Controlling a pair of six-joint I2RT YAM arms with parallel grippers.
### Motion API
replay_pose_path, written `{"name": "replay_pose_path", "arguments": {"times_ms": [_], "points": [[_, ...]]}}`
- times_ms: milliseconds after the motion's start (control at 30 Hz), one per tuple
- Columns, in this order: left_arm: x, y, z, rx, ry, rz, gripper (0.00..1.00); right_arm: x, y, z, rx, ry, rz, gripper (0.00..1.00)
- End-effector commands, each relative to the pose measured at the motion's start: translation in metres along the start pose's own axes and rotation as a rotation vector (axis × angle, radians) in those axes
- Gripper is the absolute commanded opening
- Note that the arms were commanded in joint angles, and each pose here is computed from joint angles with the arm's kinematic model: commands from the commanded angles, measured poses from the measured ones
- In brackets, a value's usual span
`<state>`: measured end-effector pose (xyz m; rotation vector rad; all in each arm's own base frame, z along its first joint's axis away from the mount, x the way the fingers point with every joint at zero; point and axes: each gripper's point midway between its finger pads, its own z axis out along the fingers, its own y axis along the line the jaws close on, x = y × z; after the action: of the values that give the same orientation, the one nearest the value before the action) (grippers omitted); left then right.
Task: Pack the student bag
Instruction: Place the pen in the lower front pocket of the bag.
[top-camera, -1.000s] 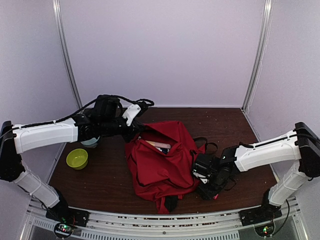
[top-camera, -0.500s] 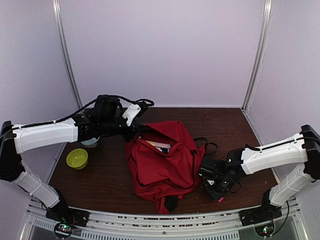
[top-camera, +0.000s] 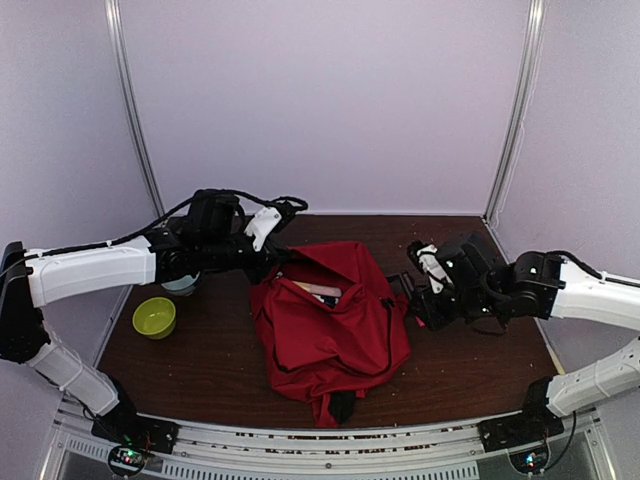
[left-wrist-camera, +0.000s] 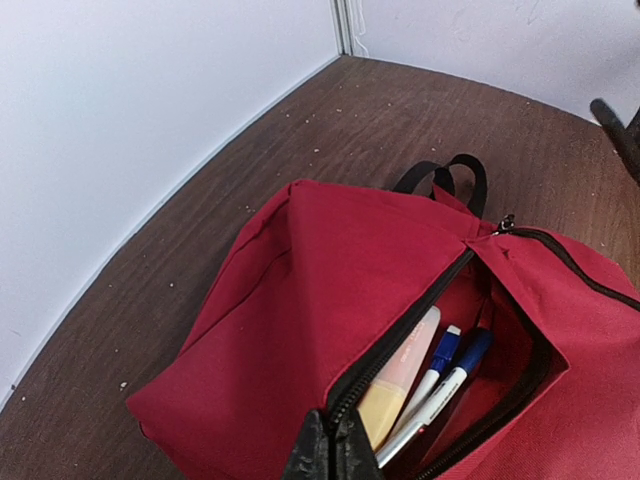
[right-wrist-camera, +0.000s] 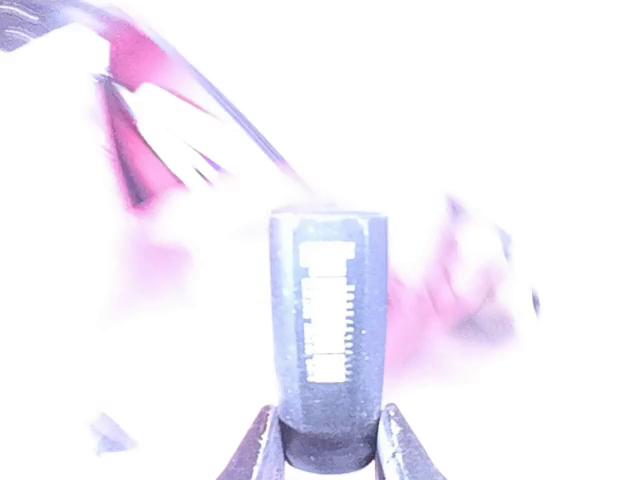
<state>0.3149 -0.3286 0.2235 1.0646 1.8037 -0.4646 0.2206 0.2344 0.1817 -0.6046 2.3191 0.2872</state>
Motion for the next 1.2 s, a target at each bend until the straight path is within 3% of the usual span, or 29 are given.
{"name": "replay_pose_path", "arguments": {"times_ms": [0, 167, 400, 533, 600, 667, 733, 800, 1000, 1167], "points": [[-0.044, 0.003, -0.01, 0.005, -0.148, -0.011, 0.0, -0.091, 0.087, -0.016, -0.261, -0.38, -0.379, 0.0], [-0.043, 0.002, -0.012, 0.005, -0.145, -0.016, 0.0, -0.129, 0.133, 0.002, -0.29, -0.574, -0.653, 0.0], [-0.043, 0.004, -0.016, -0.007, -0.147, -0.008, 0.0, -0.14, 0.13, 0.07, -0.123, -0.484, -0.811, 0.04], [-0.043, 0.004, -0.014, -0.003, -0.144, -0.003, 0.0, -0.139, 0.12, 0.088, -0.082, -0.45, -0.803, 0.07], [-0.043, 0.004, -0.012, -0.002, -0.143, -0.003, 0.0, -0.137, 0.119, 0.093, -0.075, -0.433, -0.81, 0.15], [-0.045, 0.004, -0.012, -0.002, -0.146, -0.002, 0.0, -0.133, 0.117, 0.101, -0.061, -0.405, -0.817, 0.29], [-0.046, 0.005, -0.012, -0.002, -0.146, -0.002, 0.0, -0.131, 0.112, 0.106, -0.038, -0.366, -0.812, 0.51], [-0.046, 0.005, -0.011, -0.003, -0.144, -0.002, 0.0, -0.135, 0.109, 0.098, -0.031, -0.345, -0.775, 0.62], [-0.045, 0.007, -0.008, -0.012, -0.132, -0.004, 0.0, -0.149, 0.12, 0.043, -0.168, -0.419, -0.593, 0.67], [-0.05, 0.008, -0.008, -0.009, -0.143, -0.008, 0.0, -0.138, 0.127, 0.033, -0.27, -0.381, -0.429, 0.65]]}}
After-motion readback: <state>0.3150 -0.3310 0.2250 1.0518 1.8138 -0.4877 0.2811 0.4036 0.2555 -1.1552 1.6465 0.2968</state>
